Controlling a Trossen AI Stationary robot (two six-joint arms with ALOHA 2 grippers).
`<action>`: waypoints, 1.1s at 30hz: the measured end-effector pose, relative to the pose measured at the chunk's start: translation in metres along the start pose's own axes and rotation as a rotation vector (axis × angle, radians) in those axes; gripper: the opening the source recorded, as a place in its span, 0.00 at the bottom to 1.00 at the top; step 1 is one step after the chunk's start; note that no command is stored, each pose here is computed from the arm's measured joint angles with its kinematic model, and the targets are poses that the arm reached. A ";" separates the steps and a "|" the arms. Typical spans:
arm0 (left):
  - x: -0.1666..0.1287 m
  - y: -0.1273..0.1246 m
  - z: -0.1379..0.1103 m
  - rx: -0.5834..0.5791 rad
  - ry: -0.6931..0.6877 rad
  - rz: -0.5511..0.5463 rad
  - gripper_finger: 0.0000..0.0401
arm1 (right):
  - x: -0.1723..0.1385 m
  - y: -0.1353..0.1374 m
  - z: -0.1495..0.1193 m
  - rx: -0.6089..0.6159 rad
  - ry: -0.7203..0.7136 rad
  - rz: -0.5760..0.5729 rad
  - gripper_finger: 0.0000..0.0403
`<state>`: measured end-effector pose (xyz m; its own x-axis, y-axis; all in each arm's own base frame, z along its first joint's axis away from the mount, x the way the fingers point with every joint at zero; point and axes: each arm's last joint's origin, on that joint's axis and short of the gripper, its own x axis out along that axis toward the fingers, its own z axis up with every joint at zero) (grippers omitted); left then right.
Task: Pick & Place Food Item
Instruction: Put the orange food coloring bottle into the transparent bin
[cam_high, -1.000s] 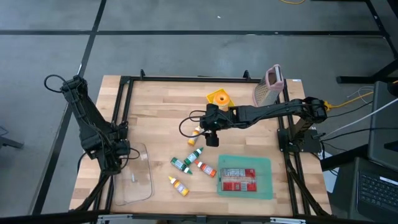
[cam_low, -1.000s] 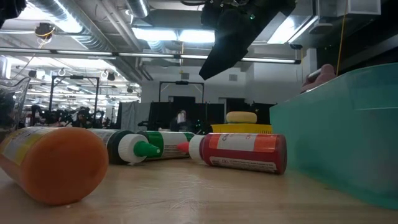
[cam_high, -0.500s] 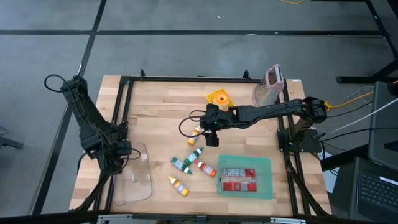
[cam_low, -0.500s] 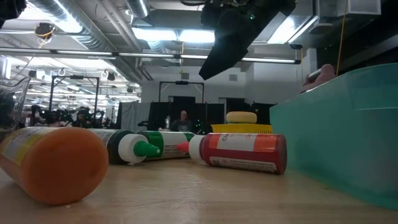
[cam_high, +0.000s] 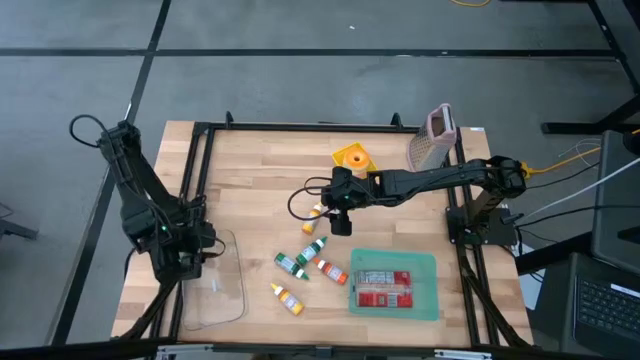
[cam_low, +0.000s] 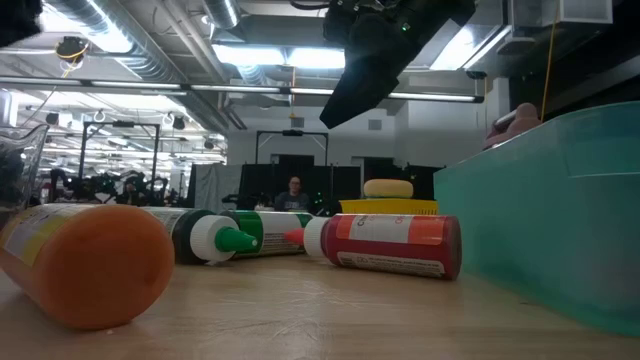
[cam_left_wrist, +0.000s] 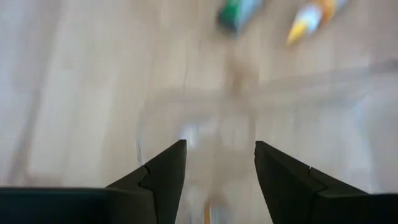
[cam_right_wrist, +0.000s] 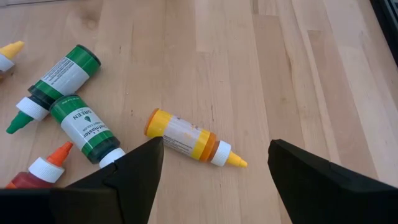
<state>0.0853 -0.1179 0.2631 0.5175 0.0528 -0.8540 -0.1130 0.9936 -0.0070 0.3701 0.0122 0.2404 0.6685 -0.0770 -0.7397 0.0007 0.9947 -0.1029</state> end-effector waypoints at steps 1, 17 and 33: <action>-0.005 0.000 0.005 0.010 -0.048 0.005 0.46 | 0.000 0.000 0.000 0.000 0.000 0.000 0.71; -0.007 0.039 0.113 0.046 -0.396 0.252 0.45 | -0.001 -0.005 0.004 0.059 -0.038 -0.182 0.71; 0.108 0.143 0.196 0.029 -0.272 0.514 0.45 | -0.020 -0.059 -0.033 0.404 0.255 -0.822 0.71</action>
<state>0.2912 0.0497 0.2713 0.6019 0.5494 -0.5796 -0.3865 0.8355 0.3906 0.3322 -0.0476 0.2390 0.1617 -0.7285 -0.6657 0.6878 0.5669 -0.4533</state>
